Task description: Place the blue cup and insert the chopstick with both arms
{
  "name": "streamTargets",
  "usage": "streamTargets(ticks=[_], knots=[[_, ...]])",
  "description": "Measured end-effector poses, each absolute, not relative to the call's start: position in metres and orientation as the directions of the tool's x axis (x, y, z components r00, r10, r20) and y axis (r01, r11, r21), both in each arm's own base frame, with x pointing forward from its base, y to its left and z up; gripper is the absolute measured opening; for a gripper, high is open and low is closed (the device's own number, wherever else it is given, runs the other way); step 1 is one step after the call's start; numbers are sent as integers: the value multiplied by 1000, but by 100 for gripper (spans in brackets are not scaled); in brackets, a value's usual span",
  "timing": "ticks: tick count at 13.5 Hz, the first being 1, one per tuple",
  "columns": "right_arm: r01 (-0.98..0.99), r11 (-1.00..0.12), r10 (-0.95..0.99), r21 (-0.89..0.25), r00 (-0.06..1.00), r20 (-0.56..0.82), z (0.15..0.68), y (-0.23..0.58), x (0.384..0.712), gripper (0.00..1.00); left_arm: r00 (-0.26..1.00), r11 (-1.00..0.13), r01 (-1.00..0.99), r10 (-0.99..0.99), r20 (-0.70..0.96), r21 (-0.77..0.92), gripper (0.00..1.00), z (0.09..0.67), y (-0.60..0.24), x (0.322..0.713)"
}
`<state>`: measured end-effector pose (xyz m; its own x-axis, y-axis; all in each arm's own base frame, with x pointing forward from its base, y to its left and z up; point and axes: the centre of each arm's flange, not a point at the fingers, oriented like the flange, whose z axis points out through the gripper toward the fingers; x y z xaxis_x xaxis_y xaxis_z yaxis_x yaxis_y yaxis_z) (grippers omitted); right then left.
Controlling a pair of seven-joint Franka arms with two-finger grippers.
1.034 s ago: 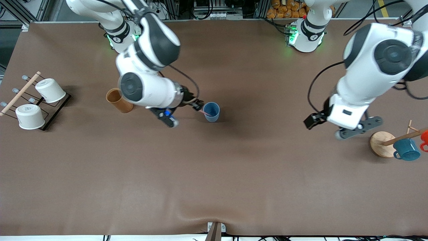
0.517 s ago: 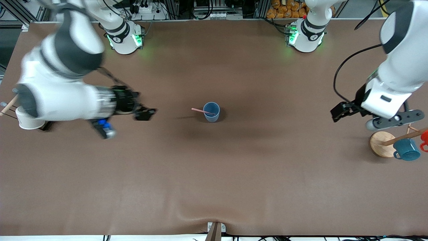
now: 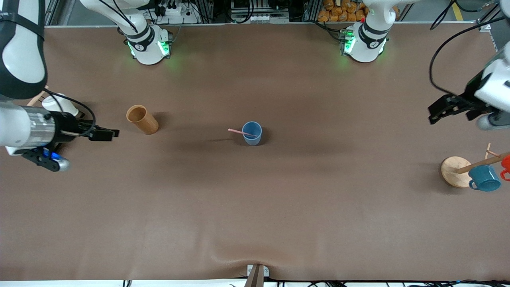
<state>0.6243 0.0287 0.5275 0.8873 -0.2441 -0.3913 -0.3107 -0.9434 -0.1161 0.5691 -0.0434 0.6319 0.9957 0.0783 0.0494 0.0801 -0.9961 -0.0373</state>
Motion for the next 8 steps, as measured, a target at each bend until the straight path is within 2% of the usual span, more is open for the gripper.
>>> streamTargets(ticks=[2, 4, 6, 8], knots=[[-181, -974, -126, -137, 932, -339, 539, -12, 620, 100, 997, -997, 74, 73, 31, -37, 100, 637, -45, 560], [-134, -979, -83, -155, 951, -298, 557, -42, 607, 100, 998, -998, 60, 59, 23, -36, 100, 637, -55, 551], [-130, -978, -89, -166, 968, -233, 572, -50, 583, 100, 998, -998, 64, 64, 14, -11, 100, 637, -56, 543], [-117, -980, -88, -161, 980, -179, 575, -44, 545, 100, 998, -998, 67, 67, 10, -5, 100, 637, -54, 537]])
